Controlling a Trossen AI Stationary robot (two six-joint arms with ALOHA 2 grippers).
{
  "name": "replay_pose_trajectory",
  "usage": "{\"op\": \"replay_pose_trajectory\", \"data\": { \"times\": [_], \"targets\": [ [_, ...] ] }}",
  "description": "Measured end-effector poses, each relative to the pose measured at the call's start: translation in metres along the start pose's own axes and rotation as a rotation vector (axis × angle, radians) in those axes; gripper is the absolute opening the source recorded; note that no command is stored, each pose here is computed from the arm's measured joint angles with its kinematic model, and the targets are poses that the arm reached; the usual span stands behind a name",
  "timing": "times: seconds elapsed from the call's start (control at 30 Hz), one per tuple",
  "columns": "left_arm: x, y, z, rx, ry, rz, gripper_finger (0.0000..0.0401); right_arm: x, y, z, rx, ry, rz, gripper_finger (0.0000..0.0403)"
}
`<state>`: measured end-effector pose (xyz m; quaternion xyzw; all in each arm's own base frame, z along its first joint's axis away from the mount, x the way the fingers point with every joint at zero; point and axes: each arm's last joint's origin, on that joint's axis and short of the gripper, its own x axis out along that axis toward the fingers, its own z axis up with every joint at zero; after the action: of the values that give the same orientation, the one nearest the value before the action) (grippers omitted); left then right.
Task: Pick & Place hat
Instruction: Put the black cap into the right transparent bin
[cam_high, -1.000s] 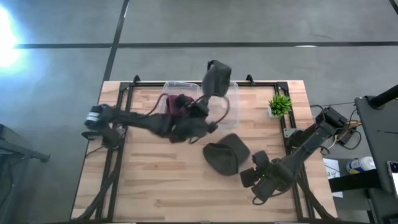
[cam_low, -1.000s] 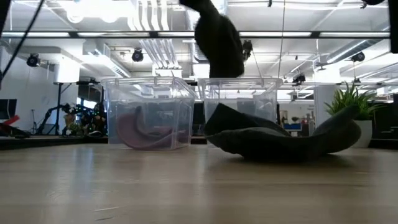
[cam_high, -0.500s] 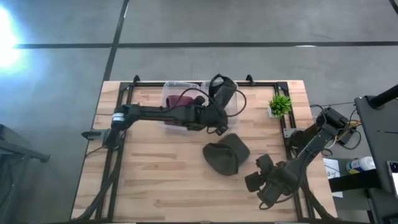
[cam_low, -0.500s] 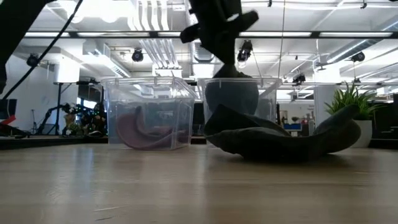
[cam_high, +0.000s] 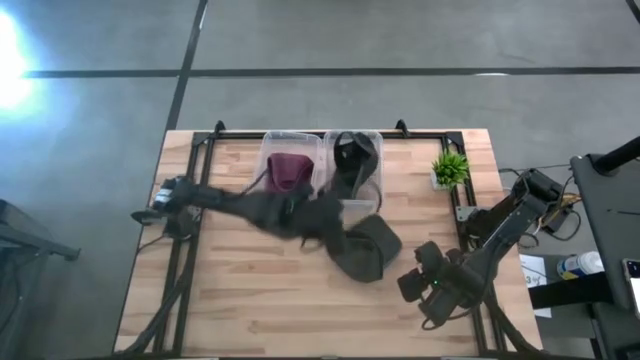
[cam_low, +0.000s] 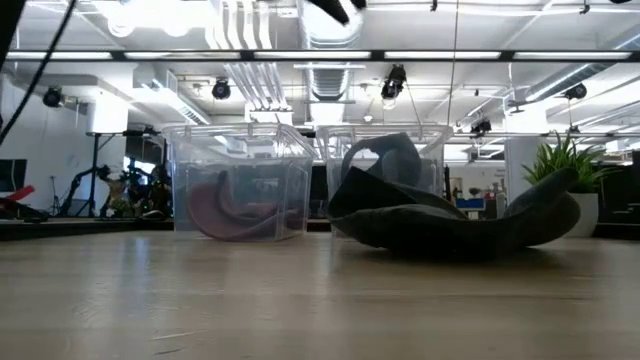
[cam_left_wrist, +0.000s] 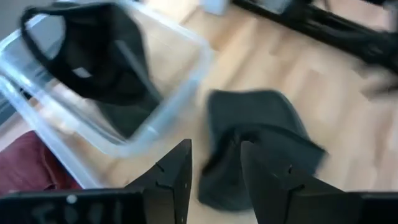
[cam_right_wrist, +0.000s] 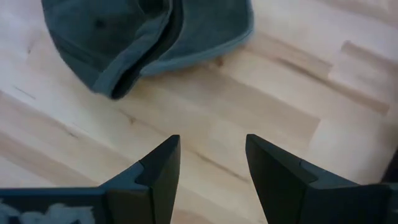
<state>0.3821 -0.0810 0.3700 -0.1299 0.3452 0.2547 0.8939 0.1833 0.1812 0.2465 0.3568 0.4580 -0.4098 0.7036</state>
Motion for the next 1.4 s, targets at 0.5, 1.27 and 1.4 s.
{"op": "replay_pose_trajectory", "data": {
  "times": [0.5,1.27,1.4],
  "targets": [
    [0.073,-0.050,-0.112,-0.039,-0.150,-0.244,0.0132,0.061,-0.056,0.032,0.413,0.057,0.304,0.0178],
    [0.169,-0.014,-0.169,-0.158,-0.116,-0.139,0.0132,0.132,-0.048,0.049,0.631,0.031,0.477,0.0171],
    [0.181,-0.015,-0.176,-0.168,-0.054,-0.181,0.0132,0.132,-0.038,0.049,0.570,0.020,0.472,0.0136]
  ]
}}
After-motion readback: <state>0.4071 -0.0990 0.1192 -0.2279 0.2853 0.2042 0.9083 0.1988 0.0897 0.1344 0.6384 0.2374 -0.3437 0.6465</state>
